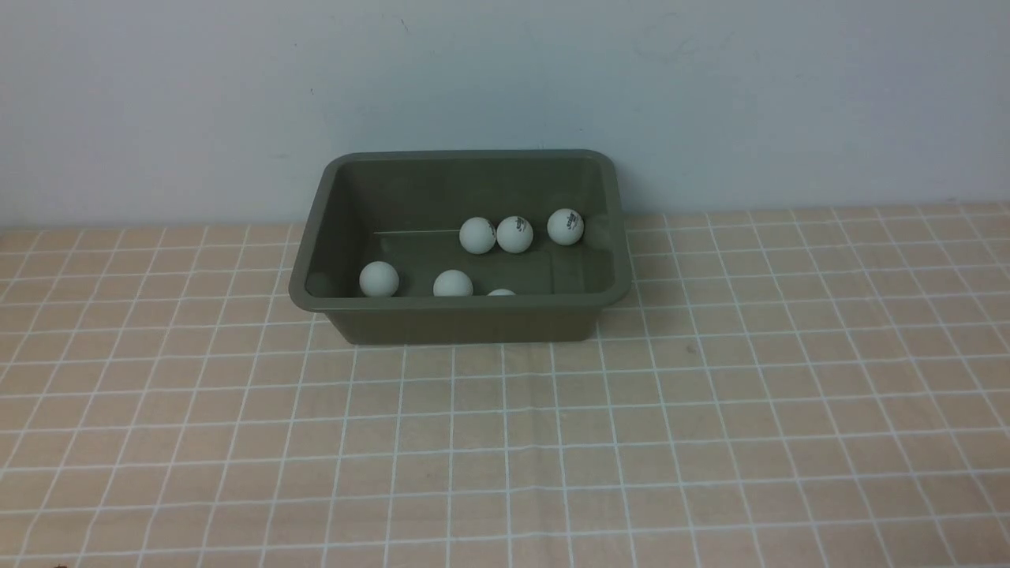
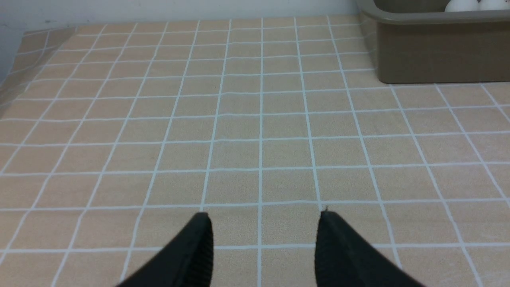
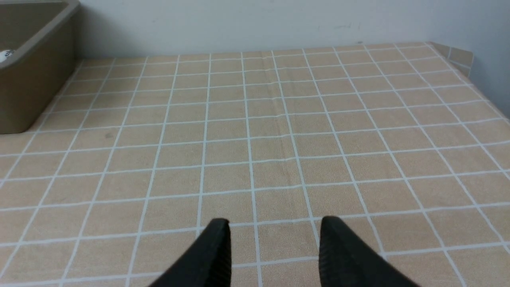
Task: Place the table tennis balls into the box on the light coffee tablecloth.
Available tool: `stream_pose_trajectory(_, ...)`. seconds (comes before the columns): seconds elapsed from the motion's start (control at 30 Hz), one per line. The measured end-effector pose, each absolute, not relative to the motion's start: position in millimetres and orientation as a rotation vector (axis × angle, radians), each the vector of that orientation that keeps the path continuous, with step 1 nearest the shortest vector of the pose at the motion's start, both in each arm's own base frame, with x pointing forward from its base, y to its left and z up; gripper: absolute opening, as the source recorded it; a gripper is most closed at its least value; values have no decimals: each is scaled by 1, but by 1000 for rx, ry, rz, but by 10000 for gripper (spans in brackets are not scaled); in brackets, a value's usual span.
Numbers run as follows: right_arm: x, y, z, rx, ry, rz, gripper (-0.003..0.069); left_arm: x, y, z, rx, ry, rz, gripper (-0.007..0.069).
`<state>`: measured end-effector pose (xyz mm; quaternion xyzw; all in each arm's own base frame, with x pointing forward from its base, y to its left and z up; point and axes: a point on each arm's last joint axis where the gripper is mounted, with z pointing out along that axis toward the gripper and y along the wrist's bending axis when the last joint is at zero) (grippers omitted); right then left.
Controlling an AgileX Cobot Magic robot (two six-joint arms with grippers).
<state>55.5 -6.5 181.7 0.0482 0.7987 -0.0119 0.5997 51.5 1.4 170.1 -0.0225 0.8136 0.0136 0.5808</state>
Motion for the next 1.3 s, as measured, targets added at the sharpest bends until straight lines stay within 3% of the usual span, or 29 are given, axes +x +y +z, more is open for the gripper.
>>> stream_pose_trajectory(0.43, 52, 2, 182, 3, 1837, 40, 291, 52, 1, 170, -53, 1900, 32, 287)
stream_pose_trajectory(0.63, 52, 5, 180, -111, 1847, 0, 291, 52, 1, 170, -53, 1900, 31, 287)
stream_pose_trajectory(1.3, 52, 0, 180, 14, 1856, 17, 291, 52, 1, 170, -53, 1900, 31, 287)
